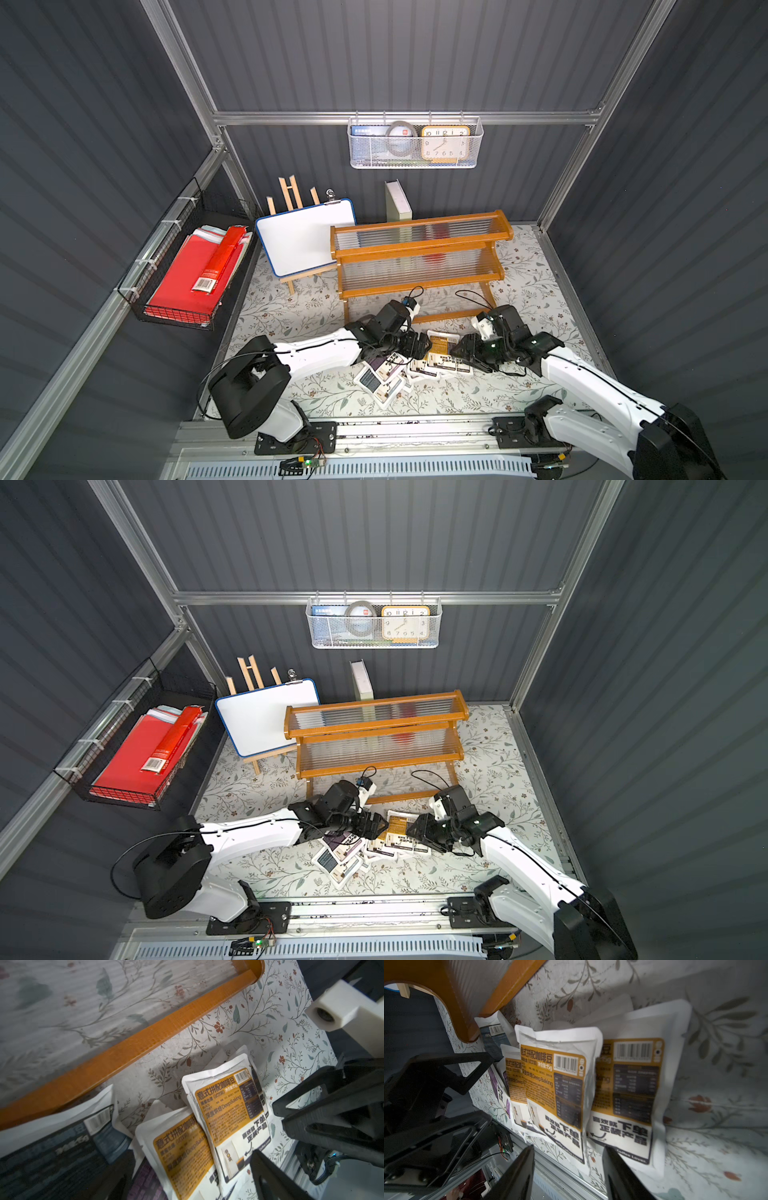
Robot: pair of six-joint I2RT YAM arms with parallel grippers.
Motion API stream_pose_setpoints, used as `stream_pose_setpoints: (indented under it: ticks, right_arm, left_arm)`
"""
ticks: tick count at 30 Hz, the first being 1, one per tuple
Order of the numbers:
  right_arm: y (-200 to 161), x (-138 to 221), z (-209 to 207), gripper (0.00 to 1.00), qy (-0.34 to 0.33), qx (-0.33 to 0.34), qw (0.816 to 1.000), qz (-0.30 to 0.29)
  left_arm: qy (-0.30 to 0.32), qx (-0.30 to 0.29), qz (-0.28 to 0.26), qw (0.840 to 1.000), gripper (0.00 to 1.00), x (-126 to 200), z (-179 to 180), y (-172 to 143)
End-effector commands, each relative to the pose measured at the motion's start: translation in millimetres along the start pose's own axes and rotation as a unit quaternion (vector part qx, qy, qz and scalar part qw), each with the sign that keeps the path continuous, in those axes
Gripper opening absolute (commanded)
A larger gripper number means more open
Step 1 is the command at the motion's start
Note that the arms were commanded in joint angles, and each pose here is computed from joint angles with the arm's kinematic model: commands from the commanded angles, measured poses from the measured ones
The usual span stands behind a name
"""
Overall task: Place the bagged coffee beans on the shelf by color
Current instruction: Pick up the bagged coffee beans at the center of the board.
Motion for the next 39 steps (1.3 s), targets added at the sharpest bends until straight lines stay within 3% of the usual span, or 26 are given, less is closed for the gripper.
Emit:
stream_pose_setpoints:
  ticks: [1, 6, 17, 19, 23, 25, 30, 34, 39]
  right_arm:
    - [1, -5, -5, 0.58, -0.007, 0.014, 1.000, -0.012]
    - [1, -10, -5, 0.55, 0.012, 0.024, 0.999, -0.021]
    - [6, -21, 8, 0.41, 0.080, 0.068, 0.994, -0.023]
    - [7, -22, 10, 0.33, 0.087, 0.073, 0.993, -0.025]
    - [6, -19, 10, 0.07, 0.086, 0.076, 0.993, -0.029]
    - [6, -15, 10, 0.00, 0.079, 0.079, 0.993, -0.034]
    - [3, 6, 23, 0.00, 0.084, 0.121, 0.988, -0.044]
    - [6, 34, 45, 0.00, 0.098, 0.166, 0.979, -0.060]
    - [24, 86, 94, 0.00, 0.135, 0.243, 0.954, -0.116]
  left_arm:
    - [0.008, -0.042, 0.003, 0.999, 0.89, -7, -4, 7]
    - [0.025, -0.052, 0.017, 0.998, 0.85, -25, 2, 8]
    - [0.006, -0.064, 0.039, 0.997, 0.61, -46, -3, 6]
    - [0.002, -0.065, 0.042, 0.997, 0.54, -47, -3, 6]
    - [0.002, -0.066, 0.037, 0.997, 0.53, -44, -5, 8]
    - [0.012, -0.064, 0.028, 0.998, 0.62, -38, -4, 10]
    - [0.006, -0.044, -0.051, 0.998, 0.85, -1, -27, 43]
    - [-0.026, -0.037, -0.109, 0.993, 0.90, 38, -53, 74]
    - [-0.118, -0.033, -0.162, 0.979, 0.95, 96, -90, 106]
Point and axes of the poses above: each gripper's point midway between its finger pads, its own x axis back along the fingers, its own z axis along the line the jaws close on, y = z × x, the point moved 4 cm from there along x, back along the fingers, and after that the axes turned 15 degrees about x, right-handed, at the moved point
